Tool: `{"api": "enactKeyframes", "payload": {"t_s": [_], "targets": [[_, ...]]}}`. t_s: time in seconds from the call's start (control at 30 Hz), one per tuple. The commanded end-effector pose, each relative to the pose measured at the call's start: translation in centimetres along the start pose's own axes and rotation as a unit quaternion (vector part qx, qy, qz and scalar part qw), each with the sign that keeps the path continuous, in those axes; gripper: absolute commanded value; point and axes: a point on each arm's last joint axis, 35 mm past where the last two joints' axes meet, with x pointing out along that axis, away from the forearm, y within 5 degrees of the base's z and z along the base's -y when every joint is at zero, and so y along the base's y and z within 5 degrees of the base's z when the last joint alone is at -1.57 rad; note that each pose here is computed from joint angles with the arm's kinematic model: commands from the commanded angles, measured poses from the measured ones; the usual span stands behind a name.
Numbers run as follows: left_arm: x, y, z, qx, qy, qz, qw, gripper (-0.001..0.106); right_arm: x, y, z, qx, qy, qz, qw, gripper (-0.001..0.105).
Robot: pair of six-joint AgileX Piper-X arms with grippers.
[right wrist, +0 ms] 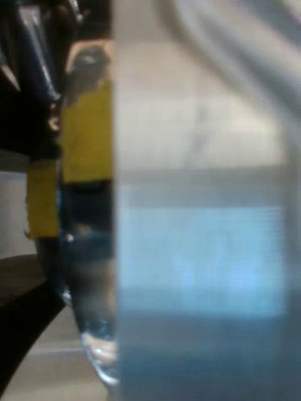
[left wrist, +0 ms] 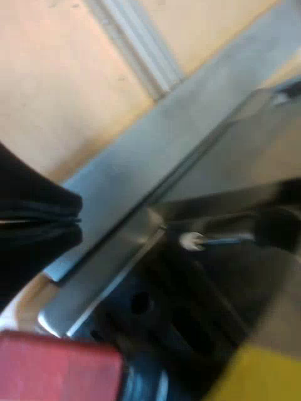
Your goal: Put the handle in the coffee machine
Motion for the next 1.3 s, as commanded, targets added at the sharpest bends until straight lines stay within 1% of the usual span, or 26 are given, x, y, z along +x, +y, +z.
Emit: {"api": "enactKeyframes", "payload": {"t_s": [0.03, 0.13, 0.2, 0.3, 0.4, 0.43, 0.47, 0.5, 0.57, 0.67, 0.8, 0.87, 1.03, 1.2, 1.27, 1.3], "targets": [[0.7, 0.8, 0.5, -0.016, 0.029, -0.003, 0.9995, 0.001, 0.5, -1.6, 4.0, 0.088, -0.054, -0.028, 0.9942, 0.034], [1.1, 1.4, 1.1, 0.0, 0.047, -0.012, 0.9988, 0.001, 0.5, -1.6, 4.0, 0.088, -0.054, -0.028, 0.9942, 0.034], [1.3, 1.8, 1.4, 0.009, 0.056, -0.01, 0.9984, 0.001, 0.5, -1.6, 4.0, 0.088, -0.054, -0.028, 0.9942, 0.034], [2.1, 2.2, 1.0, 0.022, 0.074, -0.019, 0.9968, 0.001, 0.5, -1.6, 4.0, 0.088, -0.054, -0.028, 0.9942, 0.034], [2.9, 2.0, 0.3, 0.033, 0.108, -0.039, 0.9929, 0.001, 0.5, -1.6, 4.0, 0.088, -0.054, -0.028, 0.9942, 0.034], [3.1, 1.9, 0.2, 0.041, 0.121, -0.038, 0.9911, 0.001, 0.5, -1.6, 4.0, 0.088, -0.054, -0.028, 0.9942, 0.034], [3.4, 1.5, 0.1, 0.062, 0.138, -0.036, 0.9879, 0.001, 0.5, -1.6, 4.0, 0.088, -0.054, -0.028, 0.9942, 0.034], [3.5, 1.3, 0.2, 0.073, 0.142, -0.037, 0.9865, 0.001, 0.5, -1.6, 4.0, 0.088, -0.054, -0.028, 0.9942, 0.034], [4.0, 0.4, 0.5, 0.097, 0.145, -0.048, 0.9835, 0.001, 0.5, -1.6, 4.0, 0.088, -0.054, -0.028, 0.9942, 0.034], [4.5, -0.6, 0.7, 0.112, 0.152, -0.061, 0.9801, 0.001, 0.5, -1.6, 4.0, 0.088, -0.054, -0.028, 0.9942, 0.034], [4.9, -1.4, 0.8, 0.122, 0.156, -0.074, 0.9774, 0.001, 0.5, -1.6, 4.0, 0.088, -0.054, -0.028, 0.9942, 0.034], [5.1, -2.1, 0.7, 0.128, 0.168, -0.087, 0.9737, 0.001, 0.5, -1.6, 4.0, 0.088, -0.054, -0.028, 0.9942, 0.034], [5.3, -3.2, 0.5, 0.128, 0.19, -0.109, 0.9673, 0.0, 0.5, -1.6, 4.0, 0.088, -0.054, -0.028, 0.9942, 0.034], [5.7, -4.2, 0.2, 0.127, 0.2, -0.122, 0.9638, 0.0, 0.5, -1.6, 4.0, 0.088, -0.054, -0.028, 0.9942, 0.034], [5.7, -4.8, -0.2, 0.127, 0.203, -0.128, 0.9624, 0.0, 0.5, -1.6, 4.0, 0.088, -0.054, -0.028, 0.9942, 0.034], [5.7, -4.8, -0.2, 0.127, 0.203, -0.128, 0.9624, 0.0, 0.5, -1.6, 4.0, 0.088, -0.054, -0.028, 0.9942, 0.034]]}}
